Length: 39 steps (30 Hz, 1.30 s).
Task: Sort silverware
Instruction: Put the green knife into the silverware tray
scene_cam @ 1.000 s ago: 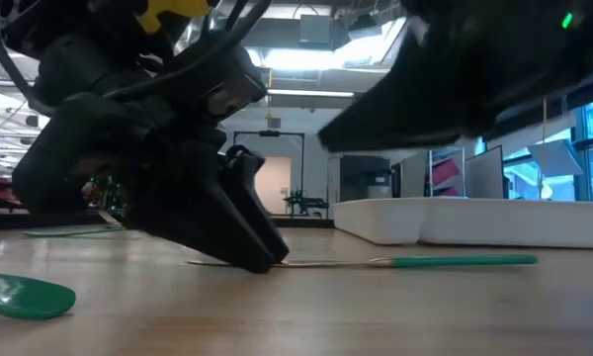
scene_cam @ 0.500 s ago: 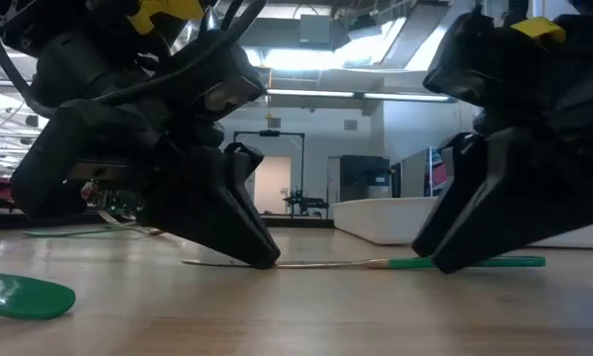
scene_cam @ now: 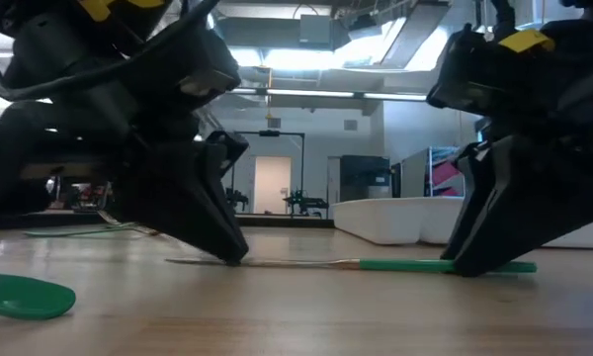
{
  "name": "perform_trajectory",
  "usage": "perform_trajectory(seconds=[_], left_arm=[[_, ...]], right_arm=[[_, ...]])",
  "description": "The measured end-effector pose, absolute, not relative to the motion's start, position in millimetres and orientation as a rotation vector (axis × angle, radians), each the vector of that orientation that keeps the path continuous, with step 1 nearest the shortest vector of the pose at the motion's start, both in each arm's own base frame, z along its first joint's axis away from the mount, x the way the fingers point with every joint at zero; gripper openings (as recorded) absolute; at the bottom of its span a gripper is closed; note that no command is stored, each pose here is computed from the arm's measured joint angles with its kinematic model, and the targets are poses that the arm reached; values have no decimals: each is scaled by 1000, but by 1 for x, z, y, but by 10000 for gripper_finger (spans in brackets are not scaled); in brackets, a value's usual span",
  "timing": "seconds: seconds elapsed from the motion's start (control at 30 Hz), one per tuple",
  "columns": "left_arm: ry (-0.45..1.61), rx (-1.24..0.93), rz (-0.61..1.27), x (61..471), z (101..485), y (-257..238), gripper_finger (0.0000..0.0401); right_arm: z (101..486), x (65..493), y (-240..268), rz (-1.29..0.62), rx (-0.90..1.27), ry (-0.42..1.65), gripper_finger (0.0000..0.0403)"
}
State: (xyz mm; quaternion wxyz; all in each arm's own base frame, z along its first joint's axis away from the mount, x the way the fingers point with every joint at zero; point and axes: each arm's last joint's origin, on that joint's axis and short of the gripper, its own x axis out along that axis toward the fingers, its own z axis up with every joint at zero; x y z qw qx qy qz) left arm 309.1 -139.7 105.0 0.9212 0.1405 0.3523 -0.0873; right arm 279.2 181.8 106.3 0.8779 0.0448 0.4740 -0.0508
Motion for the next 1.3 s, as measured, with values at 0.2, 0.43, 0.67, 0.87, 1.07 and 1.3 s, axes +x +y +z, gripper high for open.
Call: perform_trajectory(seconds=[0.2,0.43,0.67,0.87,1.07,1.3], left_arm=[[707,334,-124,307,106,-143,1],[618,286,-167,313,114,-147,44],[547,293,-178,319,121,-144,142],[566,238,-134,324,115,-135,179],[561,242,-151,325,116,-133,182],[514,234,-179,328,120,-135,182]], right_arm=[[88,273,182,-131,150,985,42],[74,254,189,-141,246,791,13],[67,239,192,-178,253,739,1],[67,238,193,-191,215,700,1],[88,239,190,-220,146,586,11],[124,238,191,-154,265,540,80]])
